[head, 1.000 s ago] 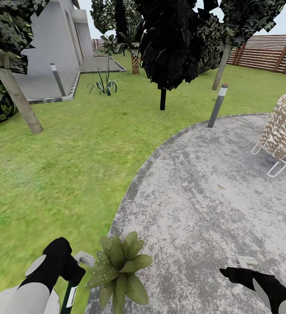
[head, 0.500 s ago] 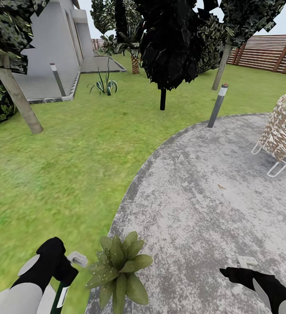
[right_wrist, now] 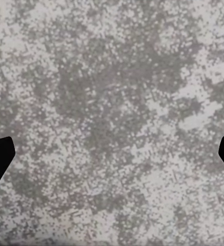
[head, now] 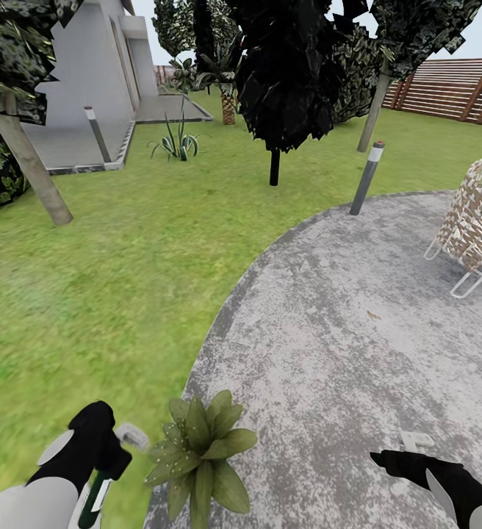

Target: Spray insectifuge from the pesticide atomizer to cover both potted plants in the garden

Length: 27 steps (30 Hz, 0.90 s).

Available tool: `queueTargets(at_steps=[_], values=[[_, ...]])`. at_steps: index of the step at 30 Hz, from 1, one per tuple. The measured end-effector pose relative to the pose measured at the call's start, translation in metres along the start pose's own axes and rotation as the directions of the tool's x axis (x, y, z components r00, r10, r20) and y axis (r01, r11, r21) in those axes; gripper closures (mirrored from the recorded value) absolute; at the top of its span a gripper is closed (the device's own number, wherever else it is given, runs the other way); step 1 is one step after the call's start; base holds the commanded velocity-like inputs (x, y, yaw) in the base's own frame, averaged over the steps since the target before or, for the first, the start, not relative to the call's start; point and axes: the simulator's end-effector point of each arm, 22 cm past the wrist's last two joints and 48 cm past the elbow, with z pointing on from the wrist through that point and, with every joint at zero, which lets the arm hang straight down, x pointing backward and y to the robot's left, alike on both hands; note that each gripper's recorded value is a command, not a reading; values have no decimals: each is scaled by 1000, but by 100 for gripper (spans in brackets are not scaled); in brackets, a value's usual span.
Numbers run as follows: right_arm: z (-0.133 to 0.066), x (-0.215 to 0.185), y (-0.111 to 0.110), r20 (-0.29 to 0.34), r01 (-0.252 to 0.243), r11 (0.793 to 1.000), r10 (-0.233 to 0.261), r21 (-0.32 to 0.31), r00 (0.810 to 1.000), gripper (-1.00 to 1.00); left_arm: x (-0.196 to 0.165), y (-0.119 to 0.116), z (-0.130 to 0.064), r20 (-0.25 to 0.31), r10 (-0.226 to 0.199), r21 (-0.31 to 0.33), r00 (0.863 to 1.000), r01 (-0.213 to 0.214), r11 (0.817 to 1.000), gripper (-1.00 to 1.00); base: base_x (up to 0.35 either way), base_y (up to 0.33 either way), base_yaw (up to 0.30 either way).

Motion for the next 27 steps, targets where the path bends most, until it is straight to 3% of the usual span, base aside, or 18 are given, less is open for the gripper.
queueTargets(at_steps=[7,18,27], values=[[0,0,0,0,0,1000,0,0,1000,-100,21,-30,23,-80,35,64,996,-30,998,100,0,0,0],[0,0,0,0,0,1000,0,0,1000,-100,24,-23,23,-80,26,56,996,-21,998,100,0,0,22],[2,3,-1,-6,1,1000,-1,1,1000,-100,23,-24,23,-76,18,65,997,-13,998,100,0,0,220]])
